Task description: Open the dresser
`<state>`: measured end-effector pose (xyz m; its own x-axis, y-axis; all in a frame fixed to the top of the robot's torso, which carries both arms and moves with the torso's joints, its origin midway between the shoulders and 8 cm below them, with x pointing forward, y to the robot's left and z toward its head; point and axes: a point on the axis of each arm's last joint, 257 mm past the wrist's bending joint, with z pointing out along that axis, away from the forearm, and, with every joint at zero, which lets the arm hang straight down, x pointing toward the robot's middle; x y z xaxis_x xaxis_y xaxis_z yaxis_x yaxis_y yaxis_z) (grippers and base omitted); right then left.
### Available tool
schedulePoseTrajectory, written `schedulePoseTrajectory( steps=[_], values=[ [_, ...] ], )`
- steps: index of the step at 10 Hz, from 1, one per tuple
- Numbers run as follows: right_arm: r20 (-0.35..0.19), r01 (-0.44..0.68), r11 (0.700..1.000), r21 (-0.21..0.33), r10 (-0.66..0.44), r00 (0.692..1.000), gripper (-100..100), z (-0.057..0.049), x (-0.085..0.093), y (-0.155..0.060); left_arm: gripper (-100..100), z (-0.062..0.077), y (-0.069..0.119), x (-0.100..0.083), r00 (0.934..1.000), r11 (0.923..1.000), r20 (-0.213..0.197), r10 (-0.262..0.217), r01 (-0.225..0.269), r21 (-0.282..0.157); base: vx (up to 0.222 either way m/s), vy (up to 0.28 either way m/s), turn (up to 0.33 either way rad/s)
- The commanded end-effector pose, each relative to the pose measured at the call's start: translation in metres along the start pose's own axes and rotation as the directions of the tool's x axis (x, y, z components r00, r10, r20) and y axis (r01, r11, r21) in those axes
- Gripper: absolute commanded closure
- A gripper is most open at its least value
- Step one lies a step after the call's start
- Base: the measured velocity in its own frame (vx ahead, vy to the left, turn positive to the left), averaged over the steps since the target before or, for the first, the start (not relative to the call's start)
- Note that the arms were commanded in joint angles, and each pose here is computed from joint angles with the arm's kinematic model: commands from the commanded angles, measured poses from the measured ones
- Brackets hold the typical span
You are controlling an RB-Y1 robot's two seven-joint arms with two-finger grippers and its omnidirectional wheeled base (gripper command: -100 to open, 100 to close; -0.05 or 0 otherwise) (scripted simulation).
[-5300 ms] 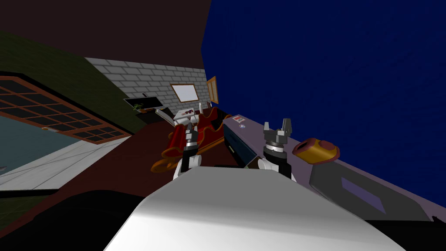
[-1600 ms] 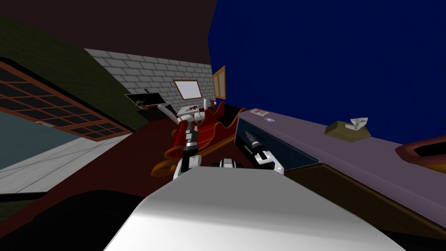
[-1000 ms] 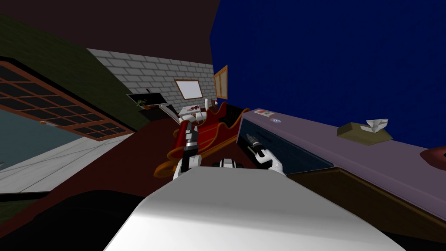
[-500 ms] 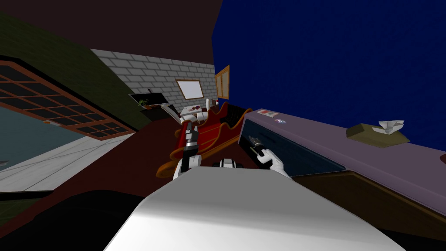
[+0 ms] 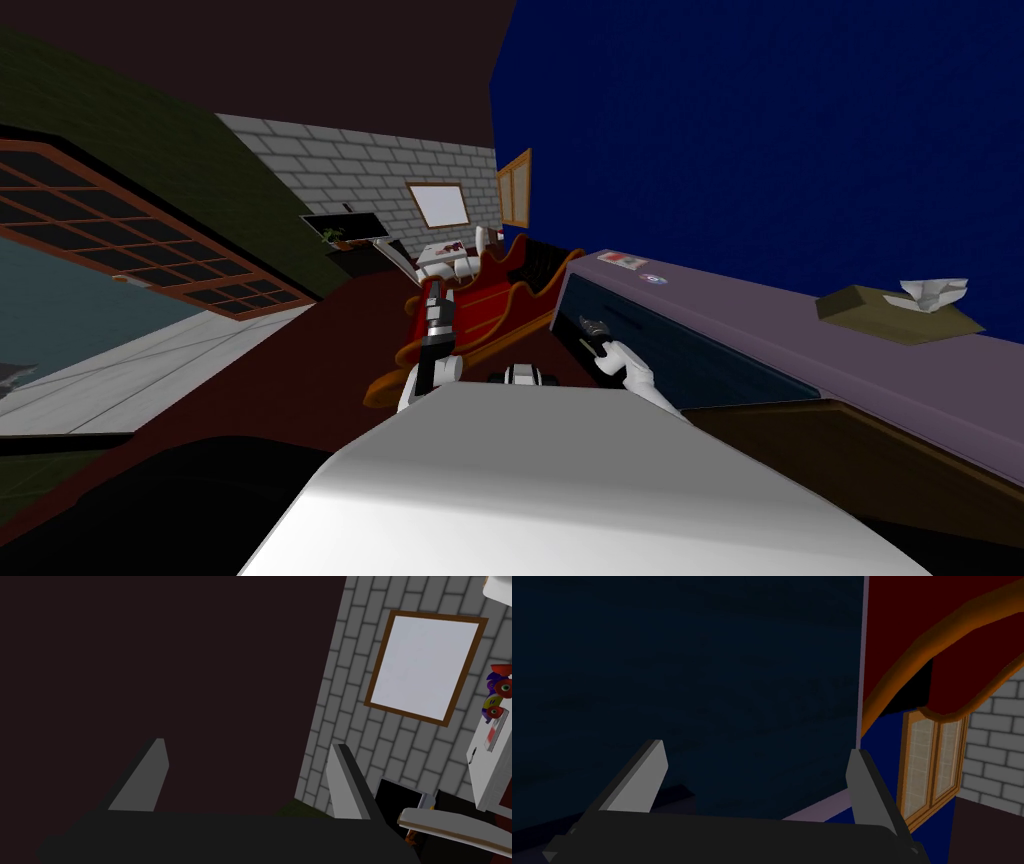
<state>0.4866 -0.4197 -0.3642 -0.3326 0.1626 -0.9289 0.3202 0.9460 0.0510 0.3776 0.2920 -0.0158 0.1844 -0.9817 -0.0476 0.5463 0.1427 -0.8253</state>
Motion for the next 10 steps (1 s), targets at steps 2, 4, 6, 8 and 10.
schedulePoseTrajectory(
  steps=[2, 4, 6, 8, 10],
  values=[
    [-0.048, 0.182, 0.973, 0.144, -0.177, 0.983, -100, 0.008, 0.009, -0.062, 0, 0.0, 0.0, 0.0, 1.0, 1.0, 0.0, 0.0, 0.0, 0.0, 0.003, 0.084, 0.018],
    [-0.071, 0.249, 0.946, 0.207, -0.24, 0.968, -100, 0.009, 0.007, -0.088, 0, 0.0, 0.0, 0.0, 1.0, 1.0, 0.0, 0.0, 0.0, 0.0, 0.006, 0.067, 0.018],
    [-0.099, 0.316, 0.913, 0.26, -0.3, 0.949, -100, 0.008, 0.006, -0.114, 0, 0.0, 0.0, 0.0, 1.0, 1.0, 0.0, 0.0, 0.0, 0.0, 0.003, 0.056, 0.018],
    [-0.126, 0.376, 0.874, 0.307, -0.355, 0.926, -100, 0.007, 0.002, -0.138, 0, 0.0, 0.0, 0.0, 1.0, 1.0, 0.0, 0.0, 0.0, 0.0, 0.011, 0.082, 0.02],
    [-0.152, 0.432, 0.831, 0.35, -0.404, 0.902, -100, 0.004, -0.004, -0.161, 0, 0.0, 0.0, 0.0, 1.0, 1.0, 0.0, 0.0, 0.0, 0.0, 0.01, 0.05, 0.017]
  ],
)
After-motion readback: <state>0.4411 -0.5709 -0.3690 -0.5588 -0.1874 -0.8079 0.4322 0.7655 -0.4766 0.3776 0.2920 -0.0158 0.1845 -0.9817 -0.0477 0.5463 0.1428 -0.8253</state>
